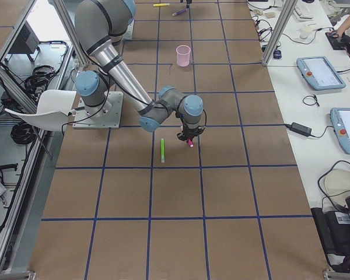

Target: Insert purple and pink pens into pink cup

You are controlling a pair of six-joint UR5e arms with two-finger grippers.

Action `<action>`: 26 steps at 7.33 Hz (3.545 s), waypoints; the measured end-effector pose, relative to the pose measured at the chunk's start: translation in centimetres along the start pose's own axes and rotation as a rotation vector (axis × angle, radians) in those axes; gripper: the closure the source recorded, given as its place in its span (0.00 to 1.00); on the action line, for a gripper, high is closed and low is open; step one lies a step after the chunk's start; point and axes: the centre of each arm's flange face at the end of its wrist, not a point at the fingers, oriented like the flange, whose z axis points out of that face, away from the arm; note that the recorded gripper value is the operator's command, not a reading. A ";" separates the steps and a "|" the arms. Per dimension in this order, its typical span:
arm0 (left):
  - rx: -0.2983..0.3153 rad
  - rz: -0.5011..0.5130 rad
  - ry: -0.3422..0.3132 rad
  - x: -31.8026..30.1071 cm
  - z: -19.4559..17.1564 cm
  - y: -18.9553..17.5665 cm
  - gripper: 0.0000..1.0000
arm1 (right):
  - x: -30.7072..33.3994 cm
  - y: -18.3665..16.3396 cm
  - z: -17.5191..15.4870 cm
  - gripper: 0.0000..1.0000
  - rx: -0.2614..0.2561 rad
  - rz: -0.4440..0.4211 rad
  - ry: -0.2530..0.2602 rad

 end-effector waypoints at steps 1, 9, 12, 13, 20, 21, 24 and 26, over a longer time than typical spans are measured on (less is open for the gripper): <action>-0.008 -0.005 0.002 0.0 0.6 -0.1 0.00 | 0.2 0.1 -0.8 1.00 -0.017 0.023 0.003; -0.041 -0.011 0.010 0.2 2.6 -0.4 1.00 | 13.6 -24.2 -14.4 1.00 -0.277 0.094 0.127; -0.030 -0.007 0.014 0.9 2.1 -0.4 1.00 | 15.8 -37.8 -15.5 1.00 -0.272 0.225 0.166; -0.008 0.004 0.018 1.6 1.0 -0.5 1.00 | 15.6 -42.5 -15.4 1.00 -0.275 0.286 0.155; 0.233 0.140 -0.021 10.5 -12.6 -0.7 1.00 | 15.6 -57.7 -12.2 0.94 -0.507 0.555 0.138; 0.237 0.154 -0.031 11.3 -12.8 -0.2 1.00 | 15.8 -58.7 -11.1 0.93 -0.538 0.554 0.148; 0.270 0.185 -0.043 13.1 -14.2 0.9 1.00 | 18.0 -60.4 -9.1 0.76 -0.556 0.545 0.150; 0.292 0.197 -0.043 13.5 -15.0 1.1 1.00 | 18.7 -61.0 -7.9 0.31 -0.553 0.538 0.136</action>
